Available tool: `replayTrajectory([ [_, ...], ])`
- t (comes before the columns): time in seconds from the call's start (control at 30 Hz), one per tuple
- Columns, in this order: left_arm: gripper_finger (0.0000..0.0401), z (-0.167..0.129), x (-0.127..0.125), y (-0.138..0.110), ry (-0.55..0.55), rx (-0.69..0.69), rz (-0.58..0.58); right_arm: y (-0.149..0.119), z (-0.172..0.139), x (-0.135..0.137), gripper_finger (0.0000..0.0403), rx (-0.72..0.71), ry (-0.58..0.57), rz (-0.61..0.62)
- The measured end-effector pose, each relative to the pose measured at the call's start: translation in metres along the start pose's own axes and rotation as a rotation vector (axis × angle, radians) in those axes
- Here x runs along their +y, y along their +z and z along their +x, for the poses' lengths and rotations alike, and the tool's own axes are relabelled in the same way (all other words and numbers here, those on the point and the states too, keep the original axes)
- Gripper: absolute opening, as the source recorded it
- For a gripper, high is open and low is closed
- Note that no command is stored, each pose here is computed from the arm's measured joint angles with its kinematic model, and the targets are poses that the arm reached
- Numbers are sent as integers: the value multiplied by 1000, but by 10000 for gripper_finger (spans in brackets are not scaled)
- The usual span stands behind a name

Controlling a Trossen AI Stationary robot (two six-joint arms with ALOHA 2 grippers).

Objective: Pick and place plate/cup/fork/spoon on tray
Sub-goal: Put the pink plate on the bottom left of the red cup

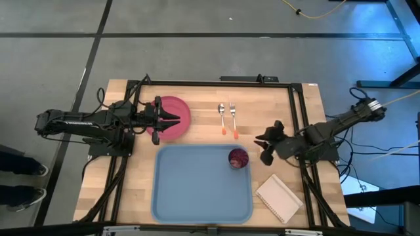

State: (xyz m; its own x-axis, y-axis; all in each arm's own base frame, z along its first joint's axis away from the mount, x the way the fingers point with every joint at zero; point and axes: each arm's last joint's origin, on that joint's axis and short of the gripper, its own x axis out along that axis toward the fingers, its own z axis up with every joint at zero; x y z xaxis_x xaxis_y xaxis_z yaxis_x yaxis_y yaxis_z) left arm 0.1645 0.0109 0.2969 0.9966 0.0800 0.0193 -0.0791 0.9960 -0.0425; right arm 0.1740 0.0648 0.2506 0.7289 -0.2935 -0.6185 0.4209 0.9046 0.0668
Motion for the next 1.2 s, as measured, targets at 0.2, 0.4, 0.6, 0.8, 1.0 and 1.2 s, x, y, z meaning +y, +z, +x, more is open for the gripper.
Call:
replayTrajectory([
  [0.2,66,0,0,0,0,1,0,-38,12,-31,91,-88,99,104],
  [0.4,66,0,0,0,0,1,0,-64,26,-45,91,-128,306,119],
  [0.6,66,0,0,0,0,0,0,-77,31,-43,91,-182,622,-10],
  [0.8,66,0,0,0,0,1,0,-89,30,-43,91,-329,840,-156],
  [1.0,66,0,0,0,-1,1,0,-95,29,-47,91,-376,881,-184],
  [1.2,66,0,0,0,0,0,0,-100,25,-50,91,-355,929,-250],
])
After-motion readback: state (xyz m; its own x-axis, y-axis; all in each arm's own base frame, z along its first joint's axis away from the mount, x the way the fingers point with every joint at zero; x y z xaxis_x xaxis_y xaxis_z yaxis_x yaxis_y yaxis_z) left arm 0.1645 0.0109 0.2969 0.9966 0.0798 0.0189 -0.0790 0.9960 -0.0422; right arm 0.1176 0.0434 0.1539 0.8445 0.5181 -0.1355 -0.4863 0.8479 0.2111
